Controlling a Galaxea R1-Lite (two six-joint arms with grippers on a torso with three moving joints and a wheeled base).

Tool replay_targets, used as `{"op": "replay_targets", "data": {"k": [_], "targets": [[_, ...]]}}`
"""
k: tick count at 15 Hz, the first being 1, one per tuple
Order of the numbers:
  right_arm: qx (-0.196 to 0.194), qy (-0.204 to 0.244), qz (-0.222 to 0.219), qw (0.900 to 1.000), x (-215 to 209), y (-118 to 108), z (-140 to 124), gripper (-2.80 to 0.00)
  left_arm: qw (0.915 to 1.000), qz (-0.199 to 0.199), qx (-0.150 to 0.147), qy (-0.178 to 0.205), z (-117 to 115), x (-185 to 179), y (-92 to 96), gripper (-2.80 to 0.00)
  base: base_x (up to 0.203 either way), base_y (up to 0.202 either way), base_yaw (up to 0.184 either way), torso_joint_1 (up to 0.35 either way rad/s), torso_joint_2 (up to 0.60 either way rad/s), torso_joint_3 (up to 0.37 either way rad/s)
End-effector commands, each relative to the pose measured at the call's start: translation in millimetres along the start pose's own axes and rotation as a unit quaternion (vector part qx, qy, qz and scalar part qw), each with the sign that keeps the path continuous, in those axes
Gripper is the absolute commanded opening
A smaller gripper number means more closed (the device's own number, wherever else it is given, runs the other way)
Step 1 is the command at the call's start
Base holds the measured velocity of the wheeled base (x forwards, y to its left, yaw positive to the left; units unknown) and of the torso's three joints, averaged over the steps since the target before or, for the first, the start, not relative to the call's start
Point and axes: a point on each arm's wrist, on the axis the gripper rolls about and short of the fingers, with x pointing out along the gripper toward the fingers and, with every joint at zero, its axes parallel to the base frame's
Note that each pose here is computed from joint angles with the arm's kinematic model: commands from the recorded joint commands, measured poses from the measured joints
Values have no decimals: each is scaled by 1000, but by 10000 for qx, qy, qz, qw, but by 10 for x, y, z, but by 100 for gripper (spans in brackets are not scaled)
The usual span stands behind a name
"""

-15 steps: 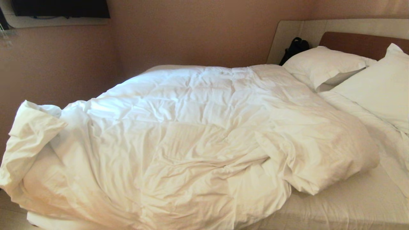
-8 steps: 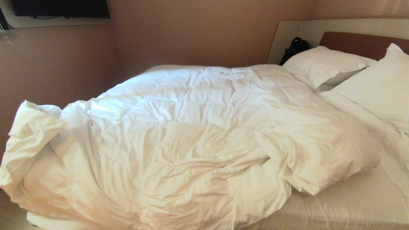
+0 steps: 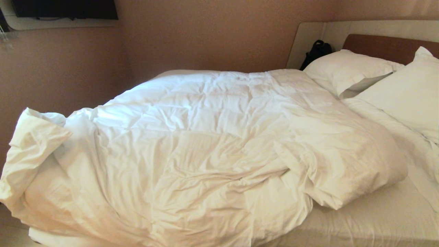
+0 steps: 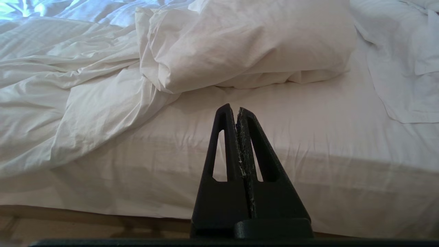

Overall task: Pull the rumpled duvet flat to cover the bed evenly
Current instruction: Hold the folded corner of the quilt

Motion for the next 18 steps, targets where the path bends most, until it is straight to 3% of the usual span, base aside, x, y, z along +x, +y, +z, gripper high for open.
{"op": "replay_targets", "data": {"k": [1,5,7,10,15,18], "targets": [[-2,1,-11,10000,-1,0,2,-280,10000,1,-4,0,0,0,0,-280,0,0,0,0,0,0],[-72,-90,-56,9999,-20,-3,62,-280,10000,9,-4,0,0,0,0,-280,0,0,0,0,0,0],[-127,-260,-19,9996,-102,-4,299,-280,10000,1,-4,0,0,0,0,-280,0,0,0,0,0,0],[-196,-82,62,9998,-128,-2,445,-280,10000,4,-4,0,0,0,0,-280,0,0,0,0,0,0],[-263,858,370,9953,366,6,1116,-280,10000,6,-4,0,0,0,0,-280,0,0,0,0,0,0],[-288,1086,586,9919,788,15,1422,-280,10000,3,-4,0,0,0,0,-280,0,0,0,0,0,0]]}}
